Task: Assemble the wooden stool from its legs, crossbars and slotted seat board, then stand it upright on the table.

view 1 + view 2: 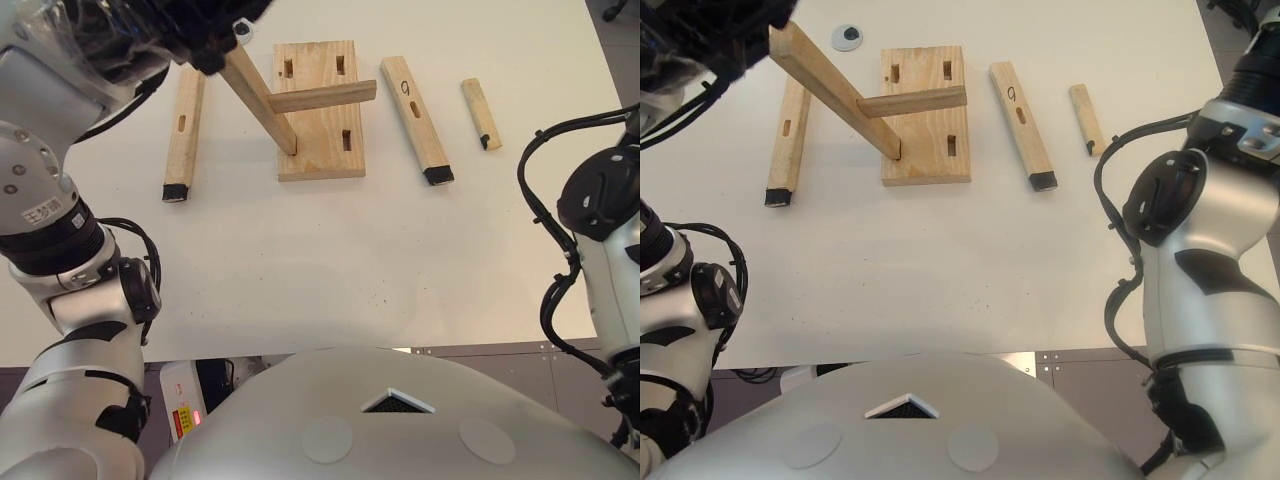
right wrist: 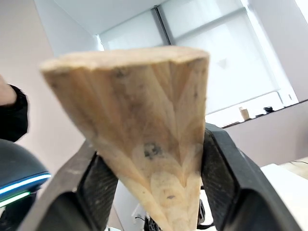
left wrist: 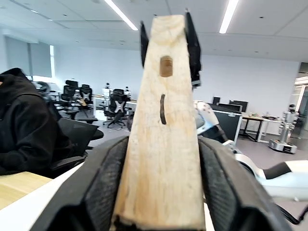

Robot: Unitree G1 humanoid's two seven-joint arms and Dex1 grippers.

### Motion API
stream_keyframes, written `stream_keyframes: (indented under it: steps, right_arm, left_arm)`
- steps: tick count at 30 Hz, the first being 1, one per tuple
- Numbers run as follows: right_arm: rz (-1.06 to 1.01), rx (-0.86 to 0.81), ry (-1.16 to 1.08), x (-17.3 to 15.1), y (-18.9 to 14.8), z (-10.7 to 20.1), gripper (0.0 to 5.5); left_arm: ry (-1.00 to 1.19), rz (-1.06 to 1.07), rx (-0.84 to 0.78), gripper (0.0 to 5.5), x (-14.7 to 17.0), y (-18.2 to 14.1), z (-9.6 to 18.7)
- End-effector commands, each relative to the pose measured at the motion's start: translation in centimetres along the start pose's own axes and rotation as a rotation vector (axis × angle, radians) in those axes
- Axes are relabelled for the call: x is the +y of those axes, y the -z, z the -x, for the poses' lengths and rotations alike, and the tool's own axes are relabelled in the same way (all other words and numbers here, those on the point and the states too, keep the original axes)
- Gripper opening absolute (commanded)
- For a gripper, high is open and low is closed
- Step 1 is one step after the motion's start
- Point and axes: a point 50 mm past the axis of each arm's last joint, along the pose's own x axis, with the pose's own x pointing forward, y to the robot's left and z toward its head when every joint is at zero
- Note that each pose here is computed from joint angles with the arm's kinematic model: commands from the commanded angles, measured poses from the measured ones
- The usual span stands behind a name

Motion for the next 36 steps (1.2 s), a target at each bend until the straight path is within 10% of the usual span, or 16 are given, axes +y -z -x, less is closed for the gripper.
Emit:
stream_keyframes:
  steps: [1, 19, 36]
  right_arm:
    - [0.077, 0.020, 0.016, 0.5, -0.4, -0.7, 2.18]
    - [0.409, 0.242, 0.481, -6.0, 3.6, 5.4, 2.08]
    - [0.246, 0.397, 0.511, -8.2, 9.5, 8.9, 2.08]
  left_arm:
    - [-0.058, -0.018, -0.002, 3.03, 0.6, -0.2, 0.0]
    - [-0.263, 0.045, -0.270, 3.21, 3.7, -3.5, 0.8]
    - [-0.308, 0.068, -0.259, 3.21, 4.0, -2.5, 0.9]
